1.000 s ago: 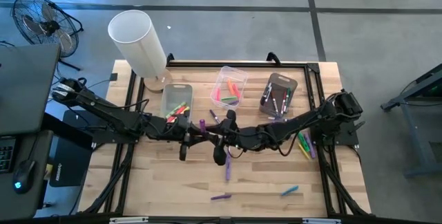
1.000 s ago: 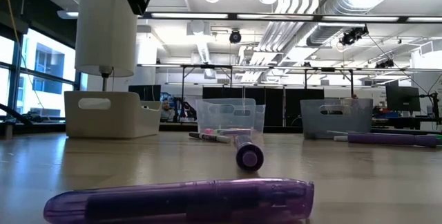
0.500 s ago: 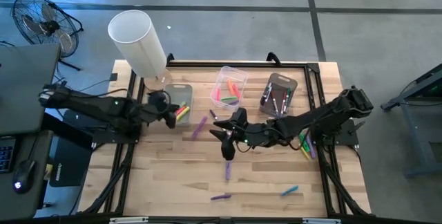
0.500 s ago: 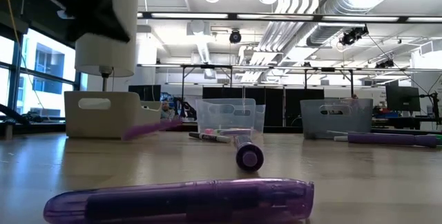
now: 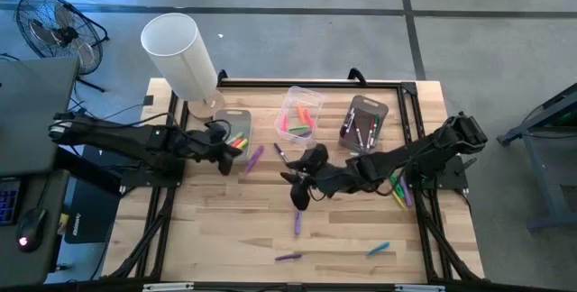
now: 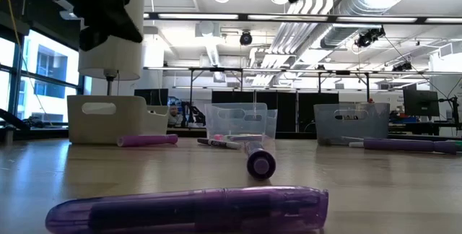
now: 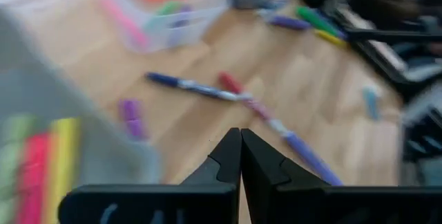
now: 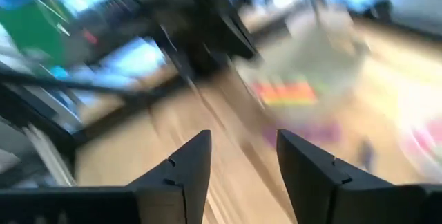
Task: Pick & Place Markers
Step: Put the violet highlighter into the gray bin
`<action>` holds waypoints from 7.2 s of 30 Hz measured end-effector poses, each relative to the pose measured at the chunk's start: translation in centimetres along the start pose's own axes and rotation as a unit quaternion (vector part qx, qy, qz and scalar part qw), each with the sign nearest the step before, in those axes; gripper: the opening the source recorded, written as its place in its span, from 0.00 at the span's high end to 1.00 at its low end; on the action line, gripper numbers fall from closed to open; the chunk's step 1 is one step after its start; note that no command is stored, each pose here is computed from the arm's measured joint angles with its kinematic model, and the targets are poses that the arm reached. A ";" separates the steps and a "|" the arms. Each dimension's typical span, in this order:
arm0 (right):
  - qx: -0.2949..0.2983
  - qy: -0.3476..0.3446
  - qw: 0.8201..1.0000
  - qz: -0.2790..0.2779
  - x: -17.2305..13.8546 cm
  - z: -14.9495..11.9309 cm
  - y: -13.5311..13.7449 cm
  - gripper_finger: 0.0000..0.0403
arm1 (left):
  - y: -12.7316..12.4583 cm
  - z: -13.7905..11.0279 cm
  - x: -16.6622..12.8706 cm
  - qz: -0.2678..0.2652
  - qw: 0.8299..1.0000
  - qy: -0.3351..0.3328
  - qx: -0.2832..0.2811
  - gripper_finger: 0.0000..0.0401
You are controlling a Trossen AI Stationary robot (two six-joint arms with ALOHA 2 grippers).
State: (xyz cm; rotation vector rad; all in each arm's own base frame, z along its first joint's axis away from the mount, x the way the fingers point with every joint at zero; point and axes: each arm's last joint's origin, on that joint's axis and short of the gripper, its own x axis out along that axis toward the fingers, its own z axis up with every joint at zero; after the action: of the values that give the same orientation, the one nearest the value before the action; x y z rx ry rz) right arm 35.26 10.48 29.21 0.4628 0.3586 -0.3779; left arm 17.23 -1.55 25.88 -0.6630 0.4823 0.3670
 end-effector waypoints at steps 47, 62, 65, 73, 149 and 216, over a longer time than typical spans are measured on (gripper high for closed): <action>0.039 0.156 0.983 0.088 -9.2 -11.2 -15.4 1.00 | -4.6 -10.8 9.0 0.282 0.926 0.042 -0.247 0.70; 0.045 0.151 0.983 0.094 -9.2 -11.1 -15.3 1.00 | -2.8 -13.6 11.8 0.348 0.921 -0.009 -0.173 0.69; 0.046 0.149 0.983 0.096 -9.1 -11.0 -15.3 1.00 | -2.7 -13.7 12.1 0.341 0.927 -0.039 -0.149 0.69; 0.051 0.153 0.981 0.105 -9.2 -11.0 -15.2 1.00 | -2.8 -12.6 13.2 0.320 0.944 -0.055 -0.066 0.69; 0.032 0.158 0.977 0.141 -9.2 -10.9 -14.8 1.00 | -0.1 5.5 22.1 0.346 0.775 0.423 0.316 0.70; 0.048 0.170 0.971 0.162 -9.3 -10.8 -14.6 1.00 | -8.3 1.3 24.0 0.252 0.867 0.388 0.184 0.70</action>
State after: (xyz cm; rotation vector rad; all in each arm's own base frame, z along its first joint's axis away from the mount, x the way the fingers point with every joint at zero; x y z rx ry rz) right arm 18.30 6.19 18.75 0.6727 0.5885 0.0062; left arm 41.39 -2.72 18.10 -0.2721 1.4787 0.4762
